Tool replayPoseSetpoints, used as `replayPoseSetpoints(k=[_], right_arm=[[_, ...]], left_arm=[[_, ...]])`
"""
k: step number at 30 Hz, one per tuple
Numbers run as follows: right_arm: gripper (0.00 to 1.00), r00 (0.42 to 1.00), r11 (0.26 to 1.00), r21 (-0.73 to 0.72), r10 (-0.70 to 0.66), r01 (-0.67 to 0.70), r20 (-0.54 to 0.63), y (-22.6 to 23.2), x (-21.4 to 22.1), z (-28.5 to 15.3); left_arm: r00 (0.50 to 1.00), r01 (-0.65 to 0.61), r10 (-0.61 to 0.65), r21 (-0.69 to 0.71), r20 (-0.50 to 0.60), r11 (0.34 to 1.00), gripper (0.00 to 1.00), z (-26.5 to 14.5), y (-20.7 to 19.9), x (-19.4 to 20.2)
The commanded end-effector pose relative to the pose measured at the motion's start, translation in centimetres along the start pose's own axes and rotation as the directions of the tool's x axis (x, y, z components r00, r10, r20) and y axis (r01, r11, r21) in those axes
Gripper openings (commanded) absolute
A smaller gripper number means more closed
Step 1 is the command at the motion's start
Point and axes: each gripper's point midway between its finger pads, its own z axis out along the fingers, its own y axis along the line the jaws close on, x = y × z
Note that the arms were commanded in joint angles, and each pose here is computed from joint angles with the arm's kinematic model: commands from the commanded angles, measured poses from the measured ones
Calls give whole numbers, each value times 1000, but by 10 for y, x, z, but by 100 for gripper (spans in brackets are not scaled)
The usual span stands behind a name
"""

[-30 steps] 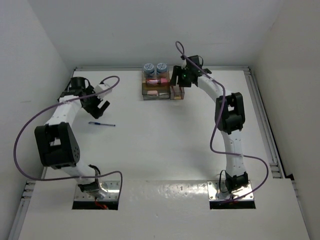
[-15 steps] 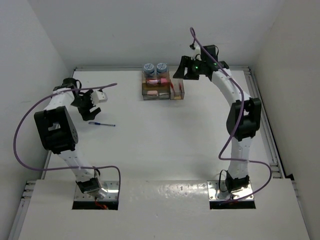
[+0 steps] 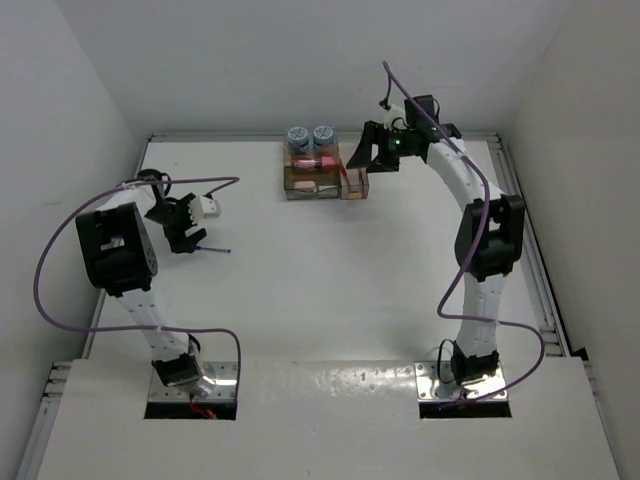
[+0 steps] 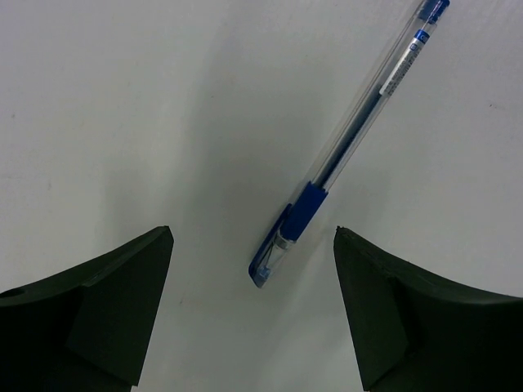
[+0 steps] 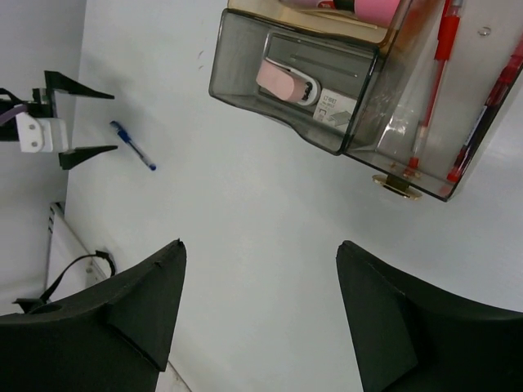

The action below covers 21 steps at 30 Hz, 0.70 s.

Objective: Sort the stationery into containers
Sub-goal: Pick up the pen from the center of the board.

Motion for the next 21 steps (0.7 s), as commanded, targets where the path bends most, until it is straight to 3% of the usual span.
replayPoseSetpoints(k=[1, 6, 14, 21], right_arm=[[74, 999, 999, -35, -24, 25, 25, 10, -9, -15], [74, 999, 999, -34, -22, 23, 28, 8, -9, -18], [73, 998, 995, -85, 55, -56, -7, 21, 4, -17], [71, 969, 957, -213, 159, -199, -191, 67, 75, -8]], left_arm=[[997, -74, 74, 17, 39, 997, 86, 5, 3, -12], [996, -89, 88, 53, 19, 995, 81, 15, -7, -4], [972, -233, 233, 35, 6, 972, 48, 20, -30, 0], [921, -389, 388, 19, 38, 921, 20, 11, -47, -45]])
